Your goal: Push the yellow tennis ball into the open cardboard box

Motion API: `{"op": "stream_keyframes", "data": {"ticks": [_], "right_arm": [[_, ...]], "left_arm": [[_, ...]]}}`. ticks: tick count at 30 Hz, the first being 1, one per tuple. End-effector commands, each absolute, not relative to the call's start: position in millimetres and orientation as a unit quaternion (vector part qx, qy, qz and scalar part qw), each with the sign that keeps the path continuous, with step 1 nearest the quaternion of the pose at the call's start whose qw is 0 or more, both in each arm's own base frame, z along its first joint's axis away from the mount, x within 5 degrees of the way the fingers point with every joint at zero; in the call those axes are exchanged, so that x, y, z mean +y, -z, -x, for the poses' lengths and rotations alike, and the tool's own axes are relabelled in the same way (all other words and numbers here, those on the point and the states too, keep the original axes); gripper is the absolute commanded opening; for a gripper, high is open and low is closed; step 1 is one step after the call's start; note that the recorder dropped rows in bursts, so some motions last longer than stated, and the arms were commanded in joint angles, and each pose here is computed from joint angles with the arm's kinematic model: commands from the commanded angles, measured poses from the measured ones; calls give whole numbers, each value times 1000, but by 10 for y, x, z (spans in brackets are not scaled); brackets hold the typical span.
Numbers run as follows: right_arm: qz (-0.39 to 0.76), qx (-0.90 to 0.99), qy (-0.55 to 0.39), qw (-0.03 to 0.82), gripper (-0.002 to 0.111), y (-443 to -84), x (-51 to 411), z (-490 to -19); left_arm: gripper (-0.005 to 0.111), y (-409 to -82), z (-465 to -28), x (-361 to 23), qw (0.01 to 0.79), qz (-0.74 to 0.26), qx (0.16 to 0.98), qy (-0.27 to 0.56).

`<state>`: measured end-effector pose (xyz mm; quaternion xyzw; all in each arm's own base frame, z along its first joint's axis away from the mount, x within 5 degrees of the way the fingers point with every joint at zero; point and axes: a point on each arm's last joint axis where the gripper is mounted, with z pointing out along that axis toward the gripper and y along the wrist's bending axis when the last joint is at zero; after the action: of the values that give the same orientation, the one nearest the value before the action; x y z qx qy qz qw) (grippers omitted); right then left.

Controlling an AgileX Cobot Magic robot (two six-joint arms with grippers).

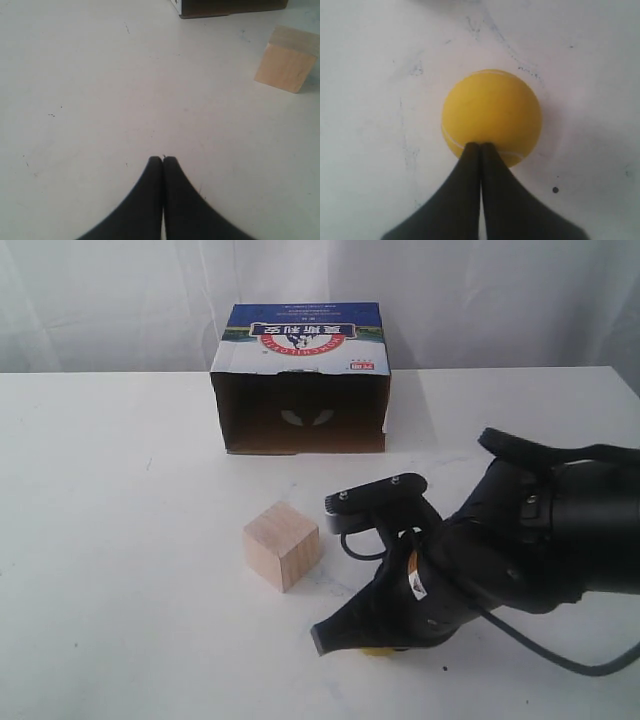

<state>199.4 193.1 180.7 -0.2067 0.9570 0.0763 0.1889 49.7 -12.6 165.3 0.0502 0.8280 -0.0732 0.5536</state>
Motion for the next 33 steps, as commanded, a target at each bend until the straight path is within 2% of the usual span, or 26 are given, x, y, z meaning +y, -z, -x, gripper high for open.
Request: {"op": "stream_keyframes", "data": {"ticks": [1,14,18,20,22,24,26,33], "right_arm": [[184,962,-65,190,0,-1767,1824,-2095],[145,956,-80,243,0,-1838,1656,-2370],[149,946,-68,281,0,-2028,1605,-2566],[153,938,-68,305,0,-2248,1636,-2619],[133,948,-69,282,0,-2296,1606,-2552],[139,963,-61,222,0,-2178,1559,-2423],[157,964,-77,199,0,-2069,1559,-2332],[157,960,-94,214,0,-1966,1588,-2347]], "left_arm": [[0,-1646,-494,-135,554,-48,827,82],[0,-1646,-494,-136,554,-48,827,83],[0,-1646,-494,-136,554,-47,827,84],[0,-1647,-494,-138,554,-47,827,85],[0,-1647,-494,-138,554,-47,827,85],[0,-1647,-494,-138,554,-47,827,85],[0,-1647,-494,-138,554,-47,827,85],[0,-1647,-494,-138,554,-47,827,85]]}}
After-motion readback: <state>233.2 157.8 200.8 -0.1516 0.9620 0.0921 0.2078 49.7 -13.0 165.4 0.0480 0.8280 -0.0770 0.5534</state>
